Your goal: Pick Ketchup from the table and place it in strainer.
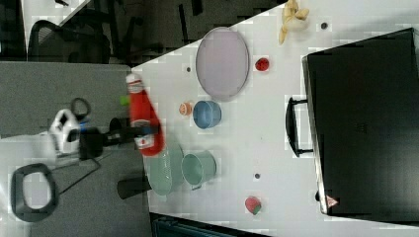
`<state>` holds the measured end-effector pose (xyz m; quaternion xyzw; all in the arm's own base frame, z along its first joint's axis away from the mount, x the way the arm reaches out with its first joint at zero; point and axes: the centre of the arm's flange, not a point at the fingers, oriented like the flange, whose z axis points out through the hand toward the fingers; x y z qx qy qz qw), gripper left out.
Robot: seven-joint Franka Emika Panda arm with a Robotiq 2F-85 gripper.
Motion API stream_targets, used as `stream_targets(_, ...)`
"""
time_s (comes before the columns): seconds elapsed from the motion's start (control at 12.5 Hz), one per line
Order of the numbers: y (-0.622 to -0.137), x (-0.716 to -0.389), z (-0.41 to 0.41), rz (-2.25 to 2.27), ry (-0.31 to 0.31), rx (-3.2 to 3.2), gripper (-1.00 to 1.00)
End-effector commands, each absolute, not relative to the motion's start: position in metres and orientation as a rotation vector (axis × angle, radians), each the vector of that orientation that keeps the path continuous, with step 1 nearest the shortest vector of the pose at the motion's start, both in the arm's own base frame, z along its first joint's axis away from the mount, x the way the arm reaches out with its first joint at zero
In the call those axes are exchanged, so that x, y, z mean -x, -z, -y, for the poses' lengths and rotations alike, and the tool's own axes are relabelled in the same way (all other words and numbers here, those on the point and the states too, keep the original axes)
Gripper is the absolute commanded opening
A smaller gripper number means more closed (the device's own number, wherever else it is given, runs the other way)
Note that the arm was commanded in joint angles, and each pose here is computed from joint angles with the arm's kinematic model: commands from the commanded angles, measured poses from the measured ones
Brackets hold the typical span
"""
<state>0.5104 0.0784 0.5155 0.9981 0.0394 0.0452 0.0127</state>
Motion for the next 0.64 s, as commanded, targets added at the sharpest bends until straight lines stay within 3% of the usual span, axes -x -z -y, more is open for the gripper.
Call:
stream_targets(0.08,-0.462,-0.485,-0.202,0.002,0.049,-3.109,0.24)
stream_targets(0.32,-0.442,-0.456,-0.286,0.115,0.056,-3.114,0.24)
stream_targets(0.56,-0.409,-0.434,-0.363,0.199,0.007,-3.216,0.24)
stream_targets(0.64,-0.394,-0.428,-0.382,0.268,0.028,-3.247,0.24)
